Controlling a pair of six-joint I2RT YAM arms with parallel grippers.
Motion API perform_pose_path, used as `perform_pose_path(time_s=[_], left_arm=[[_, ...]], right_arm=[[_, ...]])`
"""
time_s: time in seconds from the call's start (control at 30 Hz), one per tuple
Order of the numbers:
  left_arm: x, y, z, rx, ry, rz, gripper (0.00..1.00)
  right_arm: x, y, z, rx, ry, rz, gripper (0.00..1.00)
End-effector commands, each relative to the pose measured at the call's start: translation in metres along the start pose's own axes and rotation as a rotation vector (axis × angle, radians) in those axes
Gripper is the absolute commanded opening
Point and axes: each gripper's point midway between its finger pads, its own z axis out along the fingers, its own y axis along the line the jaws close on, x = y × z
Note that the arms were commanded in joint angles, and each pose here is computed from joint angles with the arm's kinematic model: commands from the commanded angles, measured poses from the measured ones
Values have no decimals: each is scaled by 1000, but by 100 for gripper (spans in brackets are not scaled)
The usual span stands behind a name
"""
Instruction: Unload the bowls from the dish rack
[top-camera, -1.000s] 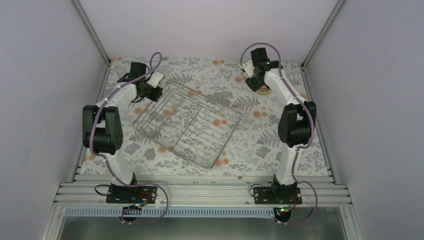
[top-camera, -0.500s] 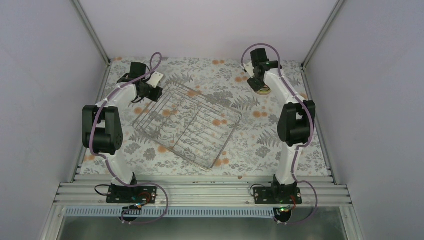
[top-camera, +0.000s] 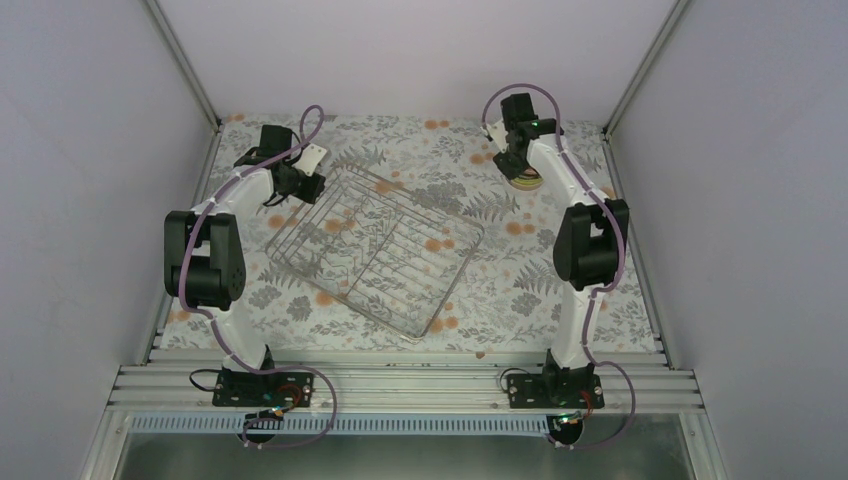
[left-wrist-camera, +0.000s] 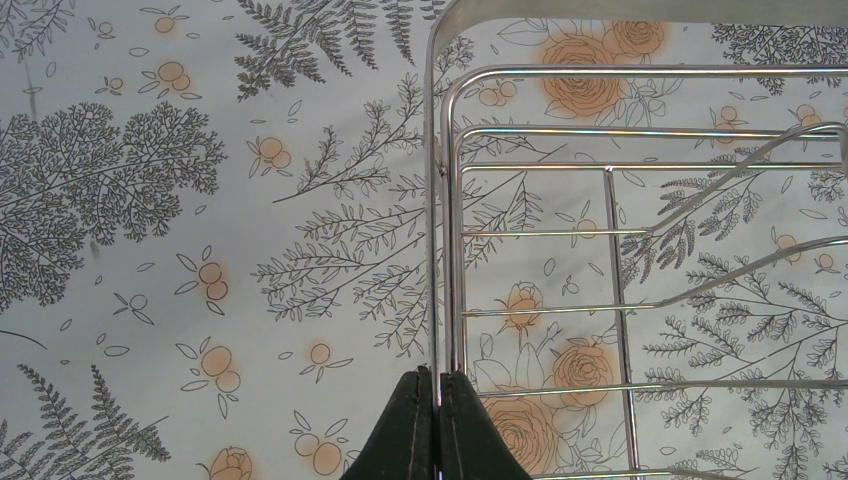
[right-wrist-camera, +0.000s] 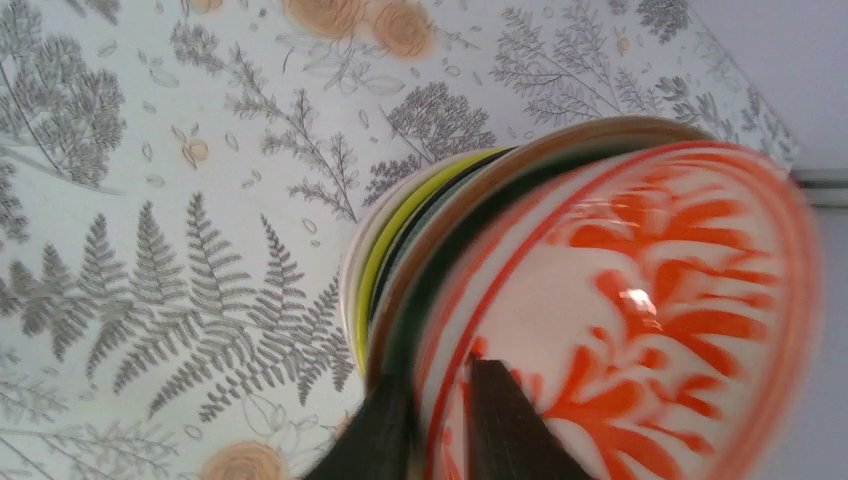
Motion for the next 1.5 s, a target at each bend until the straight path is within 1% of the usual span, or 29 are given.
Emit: perform_pose_path(time_s=[0.0,0.03,0.1,0.13,0.17,0.23,0.37,0.43,0.47,0.57,0.6,0.63,0.77,0.9,1.1,1.2,1.33,1.47], left_arm=[[25,-11,2,51,76,-61,2],[25,-11,2,51,77,-63,3],[25,-11,2,51,77,-62,2],[25,-11,2,50,76,-62,2],[25,-11,2,53,75,-61,2],[24,-11,2,53,74,-62,2],[24,-11,2,53,74,-62,2],[23,-11,1,54,72,-62,2],[23,-11,1,53,71,-62,3],[22,-11,0,52,70,-62,2],[22,-12,0,53,69,-62,2],[22,-12,0,52,68,-61,2],[22,-12,-1,51,68,-61,2],[22,-12,-2,51,66,-59,2],[23,-12,-2,51,67,-59,2],[23,-12,-1,53,67,-61,2],[23,-12,0,53,69,-61,3],[23,-12,0,53,68,-61,2]], right_arm=[[-21,-11,-16,27,-66,36,26],[-21,-11,-19,30,-63,39,38],[-20,-14,-24,40,-66,44,54],[-20,-14,-28,45,-71,45,66],[-19,-16,-31,53,-76,47,73],[-18,-18,-38,65,-82,49,75],[-22,-28,-64,93,-132,73,75],[-24,-29,-76,92,-161,81,70],[-25,-30,-80,93,-172,84,63],[-26,-30,-83,96,-194,86,32],[-26,-28,-81,91,-198,81,25],[-27,-24,-78,72,-203,77,21],[-30,-9,-63,-22,-191,85,18],[-37,0,-51,-69,-192,97,16],[-38,2,-38,-70,-181,99,7],[-38,0,-38,-58,-181,99,4],[-41,-6,-47,-43,-205,106,4],[-38,-5,-46,-45,-191,103,4]])
